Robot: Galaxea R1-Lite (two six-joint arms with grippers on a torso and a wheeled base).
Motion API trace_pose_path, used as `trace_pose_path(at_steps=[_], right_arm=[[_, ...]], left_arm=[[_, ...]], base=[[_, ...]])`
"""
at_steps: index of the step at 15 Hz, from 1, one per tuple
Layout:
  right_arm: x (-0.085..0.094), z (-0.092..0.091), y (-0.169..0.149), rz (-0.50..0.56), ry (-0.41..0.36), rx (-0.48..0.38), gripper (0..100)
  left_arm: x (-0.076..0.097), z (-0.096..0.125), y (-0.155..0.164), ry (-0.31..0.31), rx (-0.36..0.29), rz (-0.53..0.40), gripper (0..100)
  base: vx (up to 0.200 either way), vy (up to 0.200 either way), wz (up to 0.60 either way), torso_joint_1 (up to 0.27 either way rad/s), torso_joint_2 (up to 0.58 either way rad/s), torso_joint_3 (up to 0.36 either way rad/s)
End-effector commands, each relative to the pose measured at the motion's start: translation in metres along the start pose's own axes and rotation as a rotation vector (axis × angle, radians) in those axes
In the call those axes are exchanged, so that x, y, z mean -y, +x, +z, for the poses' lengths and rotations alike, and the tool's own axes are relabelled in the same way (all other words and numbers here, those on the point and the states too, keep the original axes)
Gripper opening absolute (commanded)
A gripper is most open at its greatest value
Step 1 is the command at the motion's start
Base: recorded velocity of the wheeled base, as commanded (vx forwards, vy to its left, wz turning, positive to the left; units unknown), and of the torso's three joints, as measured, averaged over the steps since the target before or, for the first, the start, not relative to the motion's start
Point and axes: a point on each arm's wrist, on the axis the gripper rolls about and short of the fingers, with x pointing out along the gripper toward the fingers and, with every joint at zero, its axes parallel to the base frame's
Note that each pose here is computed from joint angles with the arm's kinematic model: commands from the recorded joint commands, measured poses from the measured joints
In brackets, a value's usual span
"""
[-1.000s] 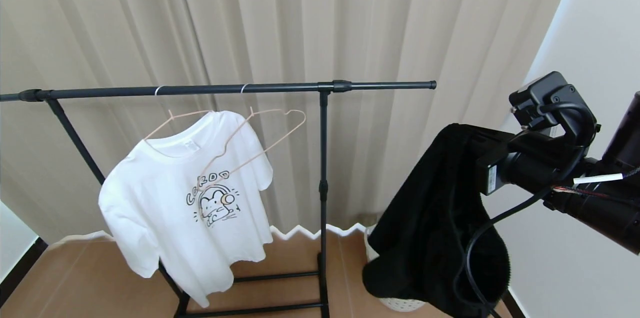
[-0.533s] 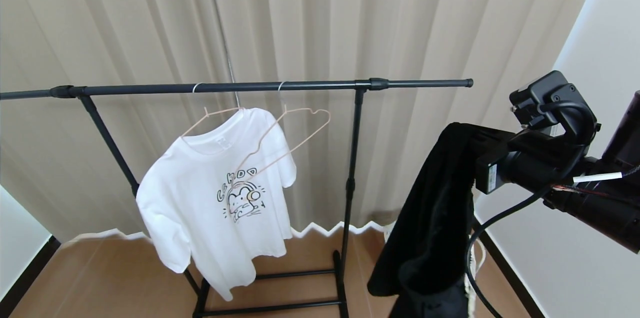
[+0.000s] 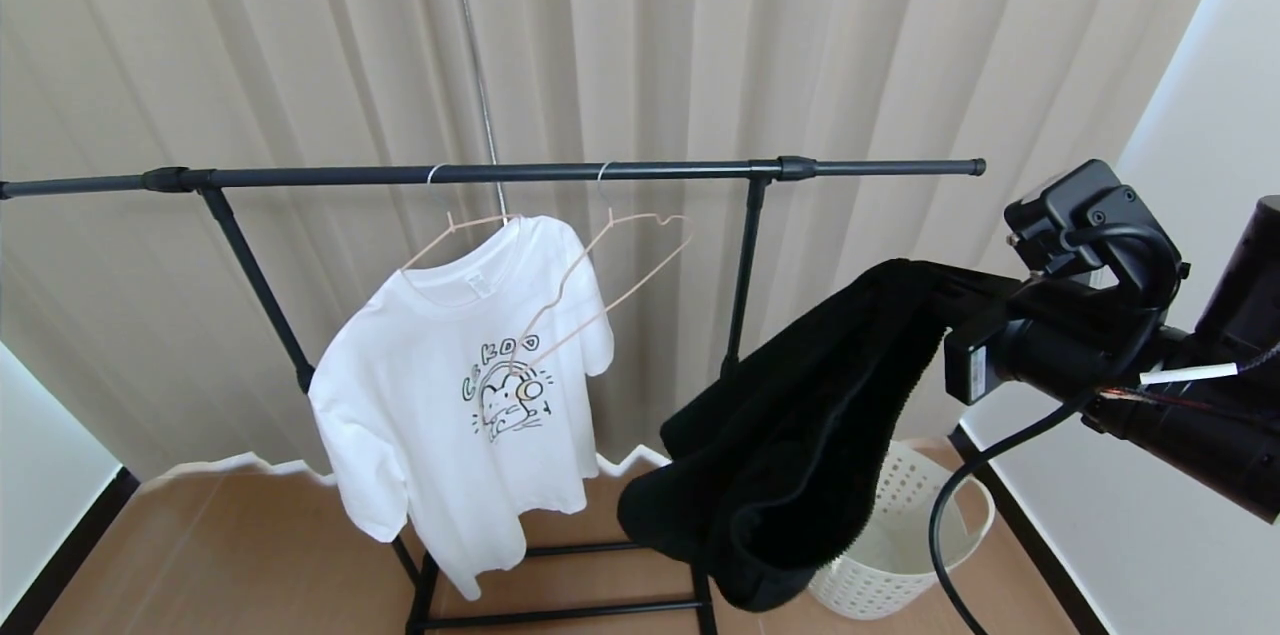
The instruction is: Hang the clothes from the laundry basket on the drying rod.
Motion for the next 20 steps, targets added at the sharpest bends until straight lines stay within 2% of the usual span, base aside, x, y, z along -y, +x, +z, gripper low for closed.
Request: trace_pose_path(at_steps=[1, 3, 5, 6, 7, 8, 9, 10, 11, 12, 13, 14, 15, 16, 17, 18, 20], right_arm=[[-0.008, 0.008, -0.011, 0.034, -0.004, 0.040, 0], [-0.011, 0.009, -0.011, 0.043, -0.015, 0.040, 0], [-0.023, 0.010, -0.002, 0.069, -0.020, 0.025, 0], [-0.036, 0.009, 0.006, 0.044, -0.026, -0.006, 0], [-0.041, 0.004, 0.015, 0.009, -0.040, -0.057, 0], [-0.042, 0.004, 0.020, 0.003, -0.043, -0.071, 0], [-0.043, 0.012, 0.036, 0.009, -0.051, -0.115, 0], [-0.039, 0.019, 0.043, 0.009, -0.046, -0.163, 0], [-0.034, 0.034, 0.055, 0.030, 0.010, -0.325, 0], [-0.033, 0.045, 0.062, 0.055, 0.089, -0.407, 0], [-0.035, 0.053, 0.071, 0.117, 0.187, -0.473, 0], [-0.037, 0.062, 0.075, 0.147, 0.272, -0.504, 0], [-0.041, 0.068, 0.079, 0.156, 0.322, -0.521, 0], [-0.041, 0.072, 0.081, 0.154, 0.334, -0.516, 0], [-0.041, 0.079, 0.086, 0.155, 0.343, -0.494, 0], [-0.045, 0.081, 0.098, 0.154, 0.353, -0.479, 0], [-0.064, 0.083, 0.111, 0.167, 0.413, -0.475, 0]], left_arm=[[0.000, 0.000, 0.000, -0.001, -0.002, 0.000, 100], [0.000, 0.000, 0.000, 0.001, -0.002, 0.000, 100], [0.000, 0.000, 0.000, 0.011, -0.005, -0.002, 100], [0.000, 0.000, 0.000, 0.041, -0.006, -0.008, 100], [0.000, 0.000, 0.001, 0.072, -0.014, 0.002, 100], [0.000, 0.001, 0.002, 0.089, -0.028, 0.016, 100], [-0.001, 0.002, 0.009, 0.094, -0.114, 0.050, 100], [-0.002, 0.005, 0.012, 0.096, -0.153, 0.055, 100], [-0.006, 0.038, 0.022, 0.067, -0.179, 0.052, 100], [-0.010, 0.056, 0.033, -0.024, -0.225, 0.047, 100], [-0.014, 0.065, 0.052, -0.116, -0.323, 0.018, 100], [-0.016, 0.068, 0.070, -0.182, -0.415, -0.010, 100], [-0.018, 0.075, 0.087, -0.228, -0.473, -0.033, 100], [-0.018, 0.078, 0.096, -0.235, -0.500, -0.048, 100], [-0.018, 0.087, 0.121, -0.244, -0.579, -0.077, 100], [-0.013, 0.097, 0.147, -0.266, -0.648, -0.133, 100], [0.010, 0.098, 0.192, -0.367, -0.769, -0.203, 100]], base=[[0.000, 0.000, 0.00, 0.000, 0.00, 0.000], [0.000, 0.000, 0.00, 0.000, 0.00, 0.000], [0.000, 0.000, 0.00, 0.000, 0.00, 0.000], [0.000, 0.000, 0.00, 0.000, 0.00, 0.000], [0.000, 0.000, 0.00, 0.000, 0.00, 0.000], [0.000, 0.000, 0.00, 0.000, 0.00, 0.000], [0.000, 0.000, 0.00, 0.000, 0.00, 0.000], [0.000, 0.000, 0.00, 0.000, 0.00, 0.000], [0.000, 0.000, 0.00, 0.000, 0.00, 0.000], [0.000, 0.000, 0.00, 0.000, 0.00, 0.000], [0.000, 0.000, 0.00, 0.000, 0.00, 0.000], [0.000, 0.000, 0.00, 0.000, 0.00, 0.000], [0.000, 0.000, 0.00, 0.000, 0.00, 0.000], [0.000, 0.000, 0.00, 0.000, 0.00, 0.000], [0.000, 0.000, 0.00, 0.000, 0.00, 0.000], [0.000, 0.000, 0.00, 0.000, 0.00, 0.000], [0.000, 0.000, 0.00, 0.000, 0.00, 0.000]])
